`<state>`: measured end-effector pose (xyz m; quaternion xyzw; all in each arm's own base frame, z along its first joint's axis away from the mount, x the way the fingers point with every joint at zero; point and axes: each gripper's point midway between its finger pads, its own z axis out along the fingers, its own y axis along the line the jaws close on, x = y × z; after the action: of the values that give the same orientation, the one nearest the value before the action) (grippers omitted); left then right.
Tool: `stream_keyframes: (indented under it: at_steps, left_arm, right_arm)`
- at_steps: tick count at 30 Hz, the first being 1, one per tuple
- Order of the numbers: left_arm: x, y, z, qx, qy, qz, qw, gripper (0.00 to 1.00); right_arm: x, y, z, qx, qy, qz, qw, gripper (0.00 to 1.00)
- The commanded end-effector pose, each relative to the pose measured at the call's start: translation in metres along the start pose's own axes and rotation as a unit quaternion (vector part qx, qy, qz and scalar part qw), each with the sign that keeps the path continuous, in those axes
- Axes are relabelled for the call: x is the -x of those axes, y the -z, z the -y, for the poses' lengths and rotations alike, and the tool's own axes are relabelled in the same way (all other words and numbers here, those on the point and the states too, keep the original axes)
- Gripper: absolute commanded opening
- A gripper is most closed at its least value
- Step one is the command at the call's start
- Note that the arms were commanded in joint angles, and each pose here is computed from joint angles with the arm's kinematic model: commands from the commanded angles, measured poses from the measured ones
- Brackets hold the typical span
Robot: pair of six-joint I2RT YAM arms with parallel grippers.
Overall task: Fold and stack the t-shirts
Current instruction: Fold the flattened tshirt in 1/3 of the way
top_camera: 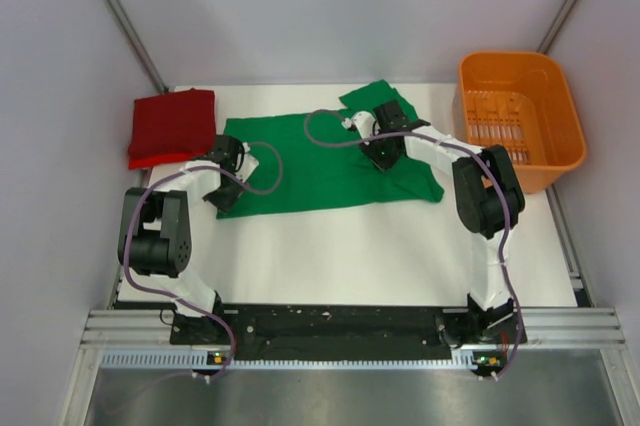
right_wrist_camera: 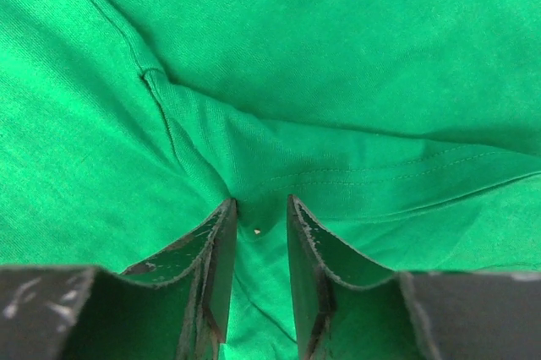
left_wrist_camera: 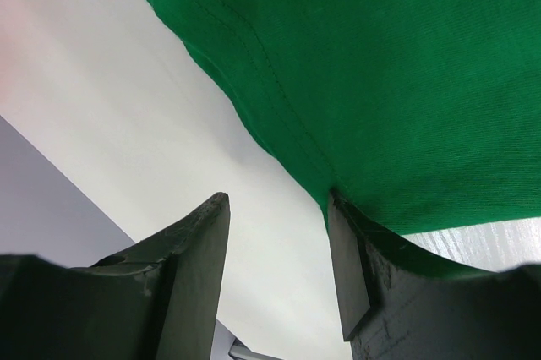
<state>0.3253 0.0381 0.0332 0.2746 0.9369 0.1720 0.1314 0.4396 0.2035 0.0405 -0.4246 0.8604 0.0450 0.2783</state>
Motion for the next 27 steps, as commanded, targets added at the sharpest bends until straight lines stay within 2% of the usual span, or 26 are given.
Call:
stream_keyframes:
  at_steps: [1, 11, 16, 21, 27]
  left_arm:
    - [0.0, 0.0, -0.004, 0.01, 0.001, 0.002, 1.0, 0.55]
    - [-0.001, 0.0, -0.003, 0.008, -0.001, 0.001, 1.0, 0.55]
    - [0.001, 0.001, -0.004, 0.01, 0.001, 0.004, 1.0, 0.55]
    - [0.0, 0.001, -0.003, 0.009, 0.002, 0.004, 1.0, 0.55]
    - [-0.002, 0.0, -0.002, 0.008, 0.0, 0.002, 1.0, 0.55]
  right_arm:
    - [0.0, 0.0, 0.01, -0.011, 0.002, 0.001, 1.0, 0.27]
    - [0.01, 0.009, 0.02, -0.03, 0.008, 0.011, 0.999, 0.0]
    - [0.043, 0.011, 0.038, -0.063, 0.037, 0.041, 0.996, 0.0]
    - [0.074, -0.001, 0.042, -0.101, 0.129, 0.058, 0.985, 0.0]
    - [0.091, -0.02, 0.034, -0.124, 0.23, 0.061, 0.963, 0.0]
